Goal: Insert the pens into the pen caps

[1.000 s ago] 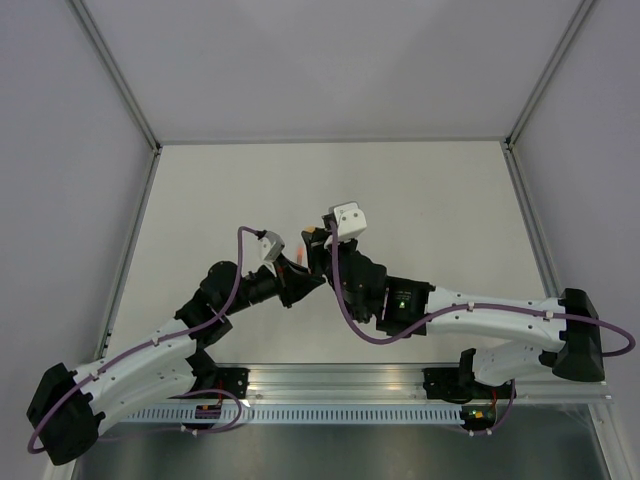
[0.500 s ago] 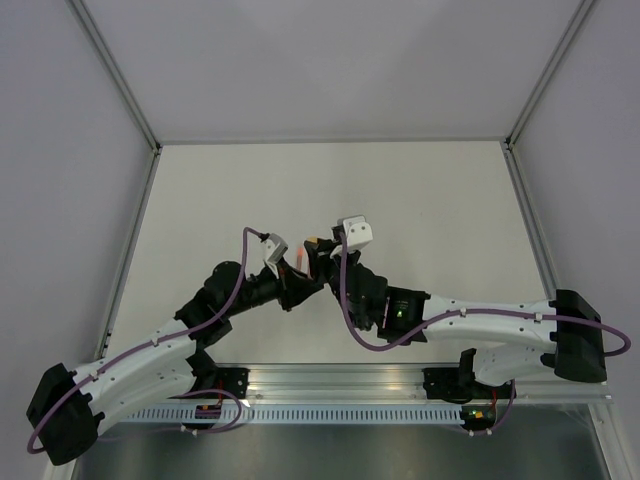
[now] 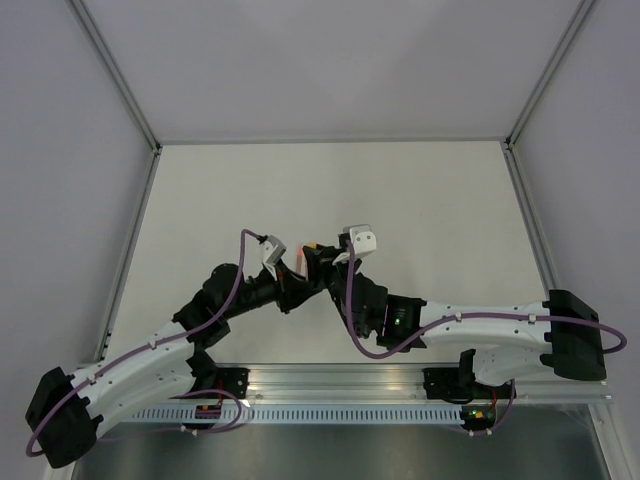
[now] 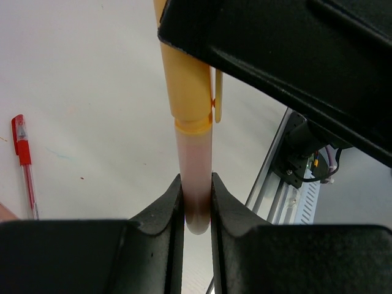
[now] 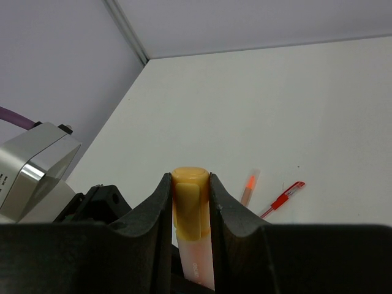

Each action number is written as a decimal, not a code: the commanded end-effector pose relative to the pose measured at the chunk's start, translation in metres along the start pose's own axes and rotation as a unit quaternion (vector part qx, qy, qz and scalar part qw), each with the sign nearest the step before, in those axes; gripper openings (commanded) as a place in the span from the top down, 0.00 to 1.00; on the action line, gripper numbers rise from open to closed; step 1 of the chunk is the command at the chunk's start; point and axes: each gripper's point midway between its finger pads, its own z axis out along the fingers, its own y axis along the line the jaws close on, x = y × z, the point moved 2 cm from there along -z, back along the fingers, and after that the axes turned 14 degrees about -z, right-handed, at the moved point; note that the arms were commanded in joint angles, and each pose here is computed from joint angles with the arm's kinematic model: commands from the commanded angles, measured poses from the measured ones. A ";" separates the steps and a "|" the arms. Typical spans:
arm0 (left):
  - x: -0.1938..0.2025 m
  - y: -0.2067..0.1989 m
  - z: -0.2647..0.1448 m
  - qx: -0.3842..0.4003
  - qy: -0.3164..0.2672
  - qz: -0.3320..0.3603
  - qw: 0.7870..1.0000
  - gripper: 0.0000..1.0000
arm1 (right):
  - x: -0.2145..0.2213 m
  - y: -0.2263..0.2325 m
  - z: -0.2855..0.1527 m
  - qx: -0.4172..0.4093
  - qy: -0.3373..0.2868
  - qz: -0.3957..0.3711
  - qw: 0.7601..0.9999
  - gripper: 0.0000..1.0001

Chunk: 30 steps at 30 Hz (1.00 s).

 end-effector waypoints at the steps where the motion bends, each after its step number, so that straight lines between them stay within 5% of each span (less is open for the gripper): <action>1: -0.048 -0.041 -0.005 0.078 -0.093 0.034 0.992 0.98 | 0.030 0.009 -0.009 -0.032 0.031 -0.036 0.998 0.84; 13: -0.043 -0.055 -0.009 0.123 -0.081 0.052 0.988 0.98 | 0.019 0.018 -0.010 -0.068 0.033 -0.070 0.995 0.54; 30: -0.041 -0.060 -0.009 0.142 -0.074 0.060 0.985 0.98 | -0.028 0.008 -0.032 -0.110 0.006 -0.065 0.992 0.32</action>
